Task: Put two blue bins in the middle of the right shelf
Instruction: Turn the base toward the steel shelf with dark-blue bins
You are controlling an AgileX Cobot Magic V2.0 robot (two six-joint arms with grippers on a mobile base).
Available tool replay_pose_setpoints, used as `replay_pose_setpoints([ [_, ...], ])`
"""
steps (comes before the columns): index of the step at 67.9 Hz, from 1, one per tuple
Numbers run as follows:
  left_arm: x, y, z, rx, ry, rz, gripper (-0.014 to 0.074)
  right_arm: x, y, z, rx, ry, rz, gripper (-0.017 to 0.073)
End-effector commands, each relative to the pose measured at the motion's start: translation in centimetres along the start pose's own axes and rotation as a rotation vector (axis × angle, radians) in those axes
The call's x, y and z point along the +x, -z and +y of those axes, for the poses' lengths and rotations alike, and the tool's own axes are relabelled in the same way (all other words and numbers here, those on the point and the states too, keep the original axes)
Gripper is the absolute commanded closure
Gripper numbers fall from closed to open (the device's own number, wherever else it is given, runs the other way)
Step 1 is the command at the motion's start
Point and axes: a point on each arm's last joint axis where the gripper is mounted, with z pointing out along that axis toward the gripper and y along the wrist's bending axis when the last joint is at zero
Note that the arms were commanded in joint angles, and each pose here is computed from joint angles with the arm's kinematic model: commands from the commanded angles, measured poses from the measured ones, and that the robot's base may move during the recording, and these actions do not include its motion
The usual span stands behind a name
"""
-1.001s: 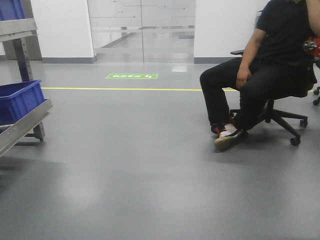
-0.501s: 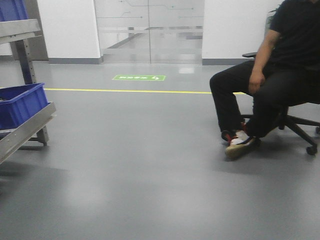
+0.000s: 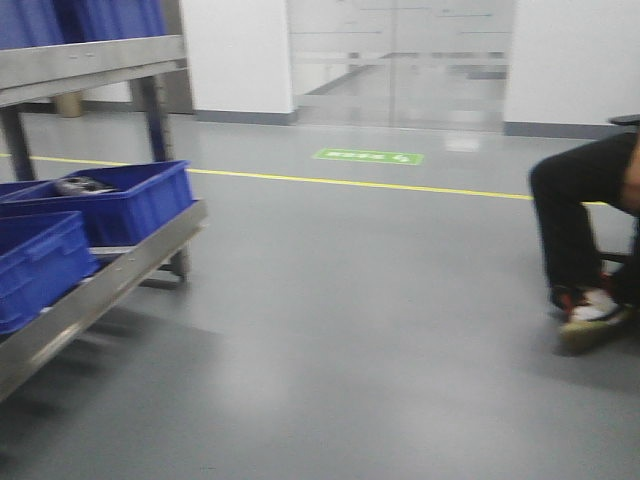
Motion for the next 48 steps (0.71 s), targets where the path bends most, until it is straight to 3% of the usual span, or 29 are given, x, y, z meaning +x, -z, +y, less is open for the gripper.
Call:
replay_pose_setpoints([
  [1, -1.31, 1.57, -0.36, 0.046, 0.008, -0.113, 0.0704, -1.68, 1.47, 0.04, -0.007, 0.011, -0.133, 0.0713],
  [48, -1.31, 1.57, -0.36, 0.046, 0.008, -0.113, 0.0704, -1.68, 1.47, 0.04, -0.007, 0.011, -0.133, 0.0713],
])
